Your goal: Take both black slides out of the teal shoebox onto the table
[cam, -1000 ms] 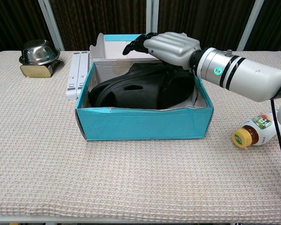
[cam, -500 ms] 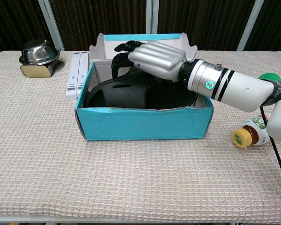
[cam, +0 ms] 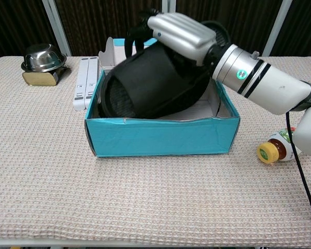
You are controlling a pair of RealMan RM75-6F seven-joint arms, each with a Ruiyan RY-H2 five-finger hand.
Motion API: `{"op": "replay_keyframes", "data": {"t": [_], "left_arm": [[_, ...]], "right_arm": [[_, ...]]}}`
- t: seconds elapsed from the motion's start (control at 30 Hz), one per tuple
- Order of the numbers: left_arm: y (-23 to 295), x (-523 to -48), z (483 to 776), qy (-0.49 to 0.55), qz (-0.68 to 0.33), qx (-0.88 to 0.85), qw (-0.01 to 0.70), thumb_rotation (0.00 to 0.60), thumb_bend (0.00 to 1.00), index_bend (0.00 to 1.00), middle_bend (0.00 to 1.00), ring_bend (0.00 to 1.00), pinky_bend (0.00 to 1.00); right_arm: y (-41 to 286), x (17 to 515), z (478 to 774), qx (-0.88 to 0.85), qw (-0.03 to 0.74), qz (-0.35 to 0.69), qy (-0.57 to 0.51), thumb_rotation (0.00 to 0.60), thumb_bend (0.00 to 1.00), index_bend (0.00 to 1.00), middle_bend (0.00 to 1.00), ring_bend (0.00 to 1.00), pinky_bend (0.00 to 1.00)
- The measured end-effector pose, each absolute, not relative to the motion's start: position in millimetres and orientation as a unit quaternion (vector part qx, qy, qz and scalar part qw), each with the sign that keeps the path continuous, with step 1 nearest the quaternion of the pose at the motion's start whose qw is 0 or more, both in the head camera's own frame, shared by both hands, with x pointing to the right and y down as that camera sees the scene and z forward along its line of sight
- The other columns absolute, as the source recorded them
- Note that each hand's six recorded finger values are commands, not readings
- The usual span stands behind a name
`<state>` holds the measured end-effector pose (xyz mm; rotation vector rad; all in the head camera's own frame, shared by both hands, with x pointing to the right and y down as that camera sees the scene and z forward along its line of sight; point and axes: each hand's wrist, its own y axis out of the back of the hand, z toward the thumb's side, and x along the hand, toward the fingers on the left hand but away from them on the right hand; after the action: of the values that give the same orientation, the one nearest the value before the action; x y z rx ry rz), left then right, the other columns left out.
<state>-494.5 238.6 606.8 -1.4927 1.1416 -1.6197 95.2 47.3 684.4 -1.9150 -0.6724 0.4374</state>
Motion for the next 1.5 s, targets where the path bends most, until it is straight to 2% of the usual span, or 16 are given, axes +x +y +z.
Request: {"op": "replay_keyframes", "data": {"t": [0.23, 0.37, 0.57, 0.77, 1.07, 1.13, 1.2, 1.27, 1.3, 1.37, 1.43, 1.5], "left_arm": [[234, -492, 607, 0.434, -0.611, -0.573, 0.33, 0.6, 0.05, 0.27, 0.18, 0.03, 0.1], [233, -489, 609, 0.432, -0.608, -0.578, 0.331, 0.6, 0.05, 0.27, 0.18, 0.03, 0.1], [232, -486, 610, 0.429, -0.605, -0.582, 0.333, 0.6, 0.05, 0.27, 0.18, 0.03, 0.1], [229, -480, 610, 0.424, -0.603, -0.586, 0.336, 0.6, 0.05, 0.27, 0.18, 0.03, 0.1], [231, -480, 606, 0.422, -0.609, -0.582, 0.335, 0.6, 0.05, 0.27, 0.18, 0.03, 0.1], [232, -480, 605, 0.422, -0.61, -0.581, 0.334, 0.6, 0.05, 0.27, 0.18, 0.03, 0.1], [233, -481, 605, 0.422, -0.612, -0.58, 0.334, 0.6, 0.05, 0.27, 0.18, 0.03, 0.1], [233, -481, 604, 0.422, -0.613, -0.579, 0.333, 0.6, 0.05, 0.27, 0.18, 0.03, 0.1], [233, -481, 604, 0.422, -0.613, -0.579, 0.333, 0.6, 0.05, 0.27, 0.18, 0.03, 0.1], [233, -480, 604, 0.421, -0.613, -0.579, 0.333, 0.6, 0.05, 0.27, 0.18, 0.03, 0.1], [234, -479, 604, 0.421, -0.613, -0.579, 0.333, 0.6, 0.05, 0.27, 0.18, 0.03, 0.1], [234, -480, 604, 0.422, -0.614, -0.579, 0.333, 0.6, 0.05, 0.27, 0.18, 0.03, 0.1]], "right_arm": [[14, 142, 650, -0.761, 0.516, 0.187, -0.345, 0.6, 0.62, 0.72, 0.6, 0.23, 0.05], [-1, 201, 646, -0.738, 0.505, 0.245, -0.374, 0.6, 0.62, 0.71, 0.6, 0.23, 0.05], [-8, 276, 670, -0.714, 0.46, 0.357, -0.39, 0.6, 0.6, 0.67, 0.55, 0.2, 0.05], [-15, 324, 696, -0.692, 0.413, 0.44, -0.397, 0.6, 0.59, 0.63, 0.5, 0.17, 0.05], [-44, 335, 717, -0.662, 0.404, 0.502, -0.383, 0.6, 0.51, 0.58, 0.44, 0.11, 0.04], [-50, 333, 718, -0.657, 0.409, 0.509, -0.376, 0.6, 0.46, 0.53, 0.4, 0.07, 0.01], [-57, 330, 721, -0.653, 0.411, 0.519, -0.367, 0.6, 0.41, 0.44, 0.33, 0.02, 0.0], [-61, 327, 726, -0.651, 0.41, 0.529, -0.357, 0.6, 0.35, 0.31, 0.25, 0.0, 0.0], [-62, 327, 728, -0.65, 0.409, 0.535, -0.352, 0.6, 0.28, 0.2, 0.18, 0.0, 0.0], [-63, 325, 734, -0.647, 0.404, 0.549, -0.34, 0.6, 0.18, 0.07, 0.09, 0.0, 0.0], [-64, 325, 739, -0.643, 0.399, 0.564, -0.33, 0.6, 0.11, 0.0, 0.02, 0.0, 0.0], [-65, 326, 745, -0.636, 0.393, 0.582, -0.319, 0.6, 0.07, 0.0, 0.0, 0.0, 0.0]]}}
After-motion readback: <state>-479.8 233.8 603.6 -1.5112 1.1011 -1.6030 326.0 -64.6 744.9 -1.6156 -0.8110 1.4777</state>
